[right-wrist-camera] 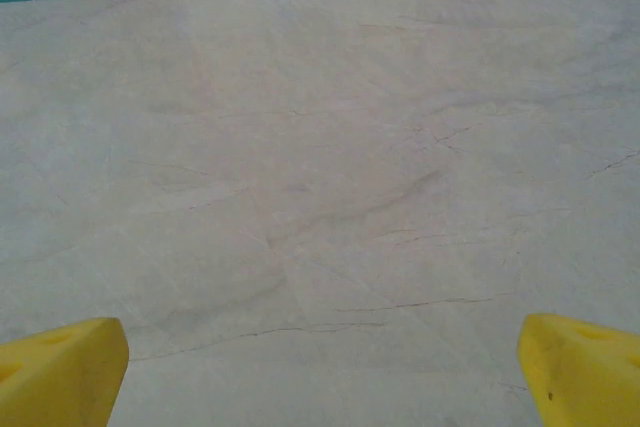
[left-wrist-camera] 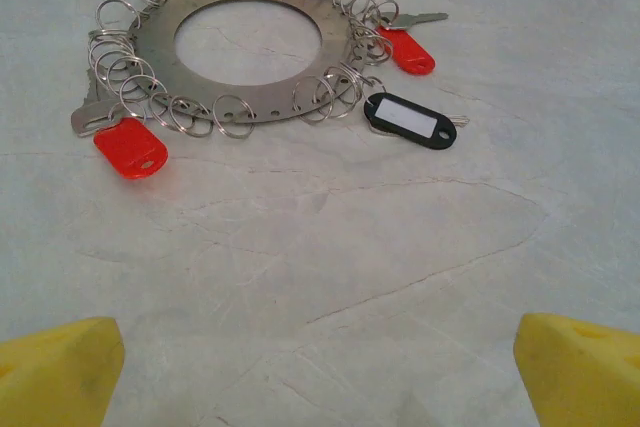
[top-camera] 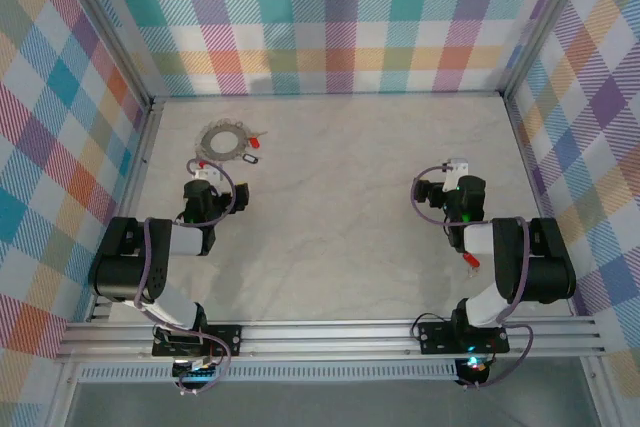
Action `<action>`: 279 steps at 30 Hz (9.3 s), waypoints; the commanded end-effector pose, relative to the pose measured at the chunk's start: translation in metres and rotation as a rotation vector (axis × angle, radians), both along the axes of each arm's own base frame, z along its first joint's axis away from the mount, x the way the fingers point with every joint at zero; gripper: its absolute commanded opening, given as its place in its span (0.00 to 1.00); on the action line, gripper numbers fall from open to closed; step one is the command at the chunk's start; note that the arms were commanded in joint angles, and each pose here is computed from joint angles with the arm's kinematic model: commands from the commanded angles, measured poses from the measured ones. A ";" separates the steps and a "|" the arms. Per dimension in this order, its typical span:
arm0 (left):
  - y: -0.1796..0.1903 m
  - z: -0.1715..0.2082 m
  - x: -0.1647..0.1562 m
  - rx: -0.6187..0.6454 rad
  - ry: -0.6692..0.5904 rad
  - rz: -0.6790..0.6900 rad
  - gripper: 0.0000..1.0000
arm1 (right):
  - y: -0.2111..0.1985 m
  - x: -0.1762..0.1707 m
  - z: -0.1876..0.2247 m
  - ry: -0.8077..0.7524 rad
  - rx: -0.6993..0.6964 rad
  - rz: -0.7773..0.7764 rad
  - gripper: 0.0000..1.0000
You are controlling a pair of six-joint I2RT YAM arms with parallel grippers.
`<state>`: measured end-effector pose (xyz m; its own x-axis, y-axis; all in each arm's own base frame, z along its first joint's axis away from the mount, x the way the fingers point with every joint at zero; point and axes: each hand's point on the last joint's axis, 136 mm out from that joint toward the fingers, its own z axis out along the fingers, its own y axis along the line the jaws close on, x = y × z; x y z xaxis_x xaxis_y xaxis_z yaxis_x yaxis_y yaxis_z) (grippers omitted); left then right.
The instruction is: Put the keys on the keyring
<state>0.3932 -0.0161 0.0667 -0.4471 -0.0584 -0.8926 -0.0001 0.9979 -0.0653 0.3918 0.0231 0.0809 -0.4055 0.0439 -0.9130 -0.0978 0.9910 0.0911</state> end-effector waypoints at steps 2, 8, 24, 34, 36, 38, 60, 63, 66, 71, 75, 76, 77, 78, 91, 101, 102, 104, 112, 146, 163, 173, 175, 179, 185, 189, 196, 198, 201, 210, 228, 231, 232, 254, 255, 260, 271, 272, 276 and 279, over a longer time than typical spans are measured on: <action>-0.001 0.011 0.006 -0.006 -0.035 0.006 1.00 | 0.002 0.006 0.011 -0.033 -0.001 0.019 1.00; -0.001 0.011 0.006 -0.006 -0.033 0.006 1.00 | 0.002 0.006 0.011 -0.032 -0.001 0.019 1.00; -0.001 0.011 0.006 -0.006 -0.034 0.006 1.00 | 0.002 0.005 0.011 -0.033 -0.001 0.018 1.00; 0.002 0.039 0.007 -0.010 0.032 0.034 1.00 | -0.016 -0.029 0.067 -0.144 0.043 -0.103 1.00; 0.003 0.056 0.005 -0.023 0.028 0.043 1.00 | -0.005 -0.039 0.081 -0.133 0.103 -0.062 1.00; 0.004 0.078 -0.001 -0.055 0.016 0.068 1.00 | 0.005 -0.050 0.095 -0.117 0.175 -0.022 1.00; -0.004 0.102 -0.024 -0.254 0.674 0.214 1.00 | -0.028 -0.138 0.140 0.214 0.285 -0.426 1.00; -0.006 0.100 0.004 -0.274 0.641 0.220 1.00 | -0.033 -0.152 0.135 0.309 0.271 -0.477 1.00; -0.010 0.086 0.034 -0.291 0.641 0.207 1.00 | -0.015 -0.174 0.101 0.564 0.279 -0.436 1.00; -0.012 0.062 0.090 -0.303 0.641 0.218 1.00 | -0.017 -0.200 0.082 0.781 0.243 -0.503 1.00; -0.012 0.036 0.131 -0.300 0.653 0.236 1.00 | -0.012 -0.191 0.086 0.790 0.281 -0.507 1.00; -0.014 0.024 0.139 -0.308 0.669 0.228 1.00 | -0.013 -0.190 0.085 0.803 0.290 -0.523 1.00; -0.017 0.016 0.144 -0.319 0.678 0.220 1.00 | -0.012 -0.191 0.081 0.825 0.301 -0.543 1.00; -0.019 0.007 0.147 -0.330 0.693 0.215 1.00 | -0.011 -0.192 0.076 0.857 0.320 -0.567 1.00; -0.076 -0.052 0.136 -0.455 0.774 0.115 0.98 | 0.061 -0.131 0.032 0.867 0.761 -0.370 1.00; -0.143 -0.029 0.074 -0.427 0.807 0.002 0.96 | 0.062 -0.119 0.055 0.827 0.645 -0.244 1.00; -0.153 -0.026 0.063 -0.426 0.818 -0.011 0.96 | 0.062 -0.120 0.056 0.823 0.636 -0.238 1.00; -0.167 -0.023 0.039 -0.422 0.842 0.003 0.96 | 0.062 -0.120 0.056 0.818 0.626 -0.230 1.00; -0.258 -0.010 -0.108 -0.348 0.940 -0.056 0.97 | 0.057 -0.123 0.034 0.826 0.621 -0.264 1.00; -0.124 0.106 -0.105 -0.358 0.629 -0.300 1.00 | 0.293 -0.191 -0.031 1.104 0.514 0.007 0.36; -0.099 0.053 -0.118 -0.383 0.635 -0.105 1.00 | 0.298 -0.196 -0.054 1.083 0.519 -0.108 0.29; -0.111 0.054 -0.131 -0.412 0.727 -0.167 1.00 | 0.303 -0.190 -0.057 1.066 0.509 -0.087 0.20; -0.117 0.055 -0.138 -0.451 0.752 -0.186 1.00 | 0.305 -0.191 -0.058 1.070 0.499 -0.084 0.14; -0.108 0.067 -0.147 -0.426 0.731 -0.167 1.00 | 0.302 -0.191 -0.057 1.062 0.503 -0.087 0.08; -0.119 0.125 -0.123 -0.463 0.465 -0.273 1.00 | 0.300 -0.187 -0.035 0.994 0.495 -0.009 0.05; -0.135 0.161 -0.109 -0.406 0.305 -0.418 1.00 | 0.307 -0.180 0.003 0.906 0.429 0.172 0.04; -0.211 0.198 -0.145 -0.288 0.013 -0.958 0.99 | 0.323 -0.180 0.035 0.890 0.471 0.400 0.00; -0.211 0.199 -0.151 -0.223 -0.047 -0.980 0.98 | 0.323 -0.180 0.048 0.843 0.453 0.488 0.00; -0.206 0.196 -0.154 -0.209 -0.077 -0.965 0.95 | 0.321 -0.185 0.072 0.740 0.388 0.655 0.00; -0.193 0.198 -0.166 -0.161 -0.283 -0.945 0.75 | 0.301 -0.210 0.138 0.224 0.168 1.071 0.00; -0.236 0.201 -0.242 -0.126 -0.254 -1.384 0.45 | 0.278 -0.262 0.206 -0.448 0.125 1.345 0.00; -0.241 0.208 -0.251 -0.125 -0.273 -1.452 0.41 | 0.282 -0.269 0.209 -0.469 0.148 1.392 0.00; -0.243 0.210 -0.260 -0.125 -0.289 -1.510 0.41 | 0.283 -0.271 0.211 -0.473 0.159 1.407 0.00; -0.244 0.204 -0.268 -0.017 -0.380 -1.543 0.35 | 0.317 -0.269 0.217 -0.586 0.182 1.489 0.00; -0.243 0.202 -0.267 -0.009 -0.377 -1.540 0.34 | 0.318 -0.269 0.216 -0.584 0.183 1.490 0.00; -0.239 0.192 -0.259 0.039 -0.326 -1.492 0.30 | 0.321 -0.270 0.213 -0.586 0.169 1.502 0.00; -0.234 0.182 -0.257 0.086 -0.264 -1.478 0.25 | 0.330 -0.273 0.215 -0.556 0.145 1.577 0.00; -0.235 0.189 -0.255 0.085 -0.306 -1.473 0.24 | 0.331 -0.273 0.214 -0.552 0.147 1.579 0.00; -0.234 0.196 -0.256 0.074 -0.358 -1.456 0.25 | 0.333 -0.272 0.210 -0.546 0.149 1.579 0.00; -0.231 0.200 -0.256 0.079 -0.395 -1.432 0.26 | 0.332 -0.271 0.208 -0.545 0.147 1.567 0.00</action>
